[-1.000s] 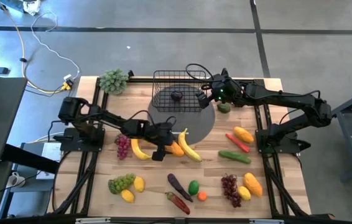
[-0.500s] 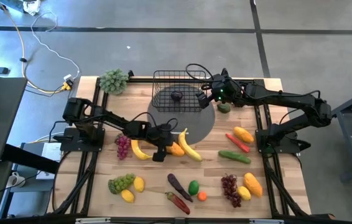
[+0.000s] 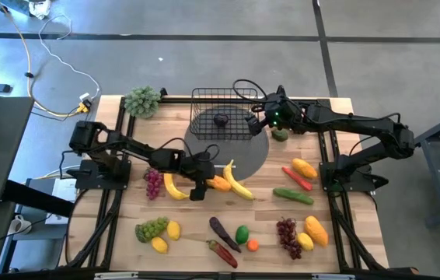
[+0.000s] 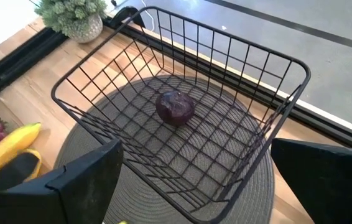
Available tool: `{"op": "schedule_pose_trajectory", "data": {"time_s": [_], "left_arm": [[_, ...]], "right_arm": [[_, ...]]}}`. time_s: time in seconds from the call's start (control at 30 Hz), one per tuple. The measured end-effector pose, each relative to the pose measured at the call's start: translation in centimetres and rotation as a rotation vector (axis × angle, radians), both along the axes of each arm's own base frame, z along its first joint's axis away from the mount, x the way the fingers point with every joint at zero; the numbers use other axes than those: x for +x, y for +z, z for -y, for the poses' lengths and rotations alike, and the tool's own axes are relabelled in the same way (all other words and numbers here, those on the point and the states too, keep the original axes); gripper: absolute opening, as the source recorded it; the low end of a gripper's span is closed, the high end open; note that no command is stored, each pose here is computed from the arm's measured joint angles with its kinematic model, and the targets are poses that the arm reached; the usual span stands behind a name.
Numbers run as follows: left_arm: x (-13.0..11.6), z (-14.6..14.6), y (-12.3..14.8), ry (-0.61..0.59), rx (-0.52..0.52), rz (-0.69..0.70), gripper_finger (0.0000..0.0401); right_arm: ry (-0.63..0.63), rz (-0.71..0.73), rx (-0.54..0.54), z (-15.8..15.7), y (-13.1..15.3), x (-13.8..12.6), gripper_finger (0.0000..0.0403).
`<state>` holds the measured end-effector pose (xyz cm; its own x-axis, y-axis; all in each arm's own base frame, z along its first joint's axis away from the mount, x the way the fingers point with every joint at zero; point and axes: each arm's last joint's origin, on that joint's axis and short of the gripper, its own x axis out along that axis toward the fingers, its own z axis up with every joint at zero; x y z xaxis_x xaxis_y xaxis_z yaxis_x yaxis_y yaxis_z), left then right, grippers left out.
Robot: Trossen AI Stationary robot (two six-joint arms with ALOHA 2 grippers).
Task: Build produce basket
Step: Put the yellow mango into the black wire basket
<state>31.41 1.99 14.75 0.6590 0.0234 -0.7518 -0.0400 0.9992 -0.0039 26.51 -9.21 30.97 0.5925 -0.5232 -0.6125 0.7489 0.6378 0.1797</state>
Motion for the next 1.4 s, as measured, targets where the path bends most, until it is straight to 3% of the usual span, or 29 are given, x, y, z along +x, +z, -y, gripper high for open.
{"op": "schedule_pose_trajectory", "data": {"time_s": [0.33, 0.73, 1.1, 1.4], "left_arm": [[-1.9, -0.9, 4.8, 0.181, 0.105, 0.097, 0.0222], [-5.7, -5.0, 10.6, 0.504, 0.244, 0.286, 0.0222], [-7.3, -10.0, 13.0, 0.771, 0.268, 0.508, 0.0223], [-8.1, -13.2, 12.6, 0.88, 0.218, 0.556, 0.0223]], "right_arm": [[0.0, -0.006, 0.002, 0.0, 0.0, 0.0, 0.039], [0.0, -0.002, -0.005, 0.0, 0.0, 0.0, 0.039], [-0.072, -0.007, -0.062, 0.2, 0.1, -0.1, 0.039], [-0.163, -0.032, -0.136, 0.5, 0.2, -0.3, 0.039]]}}
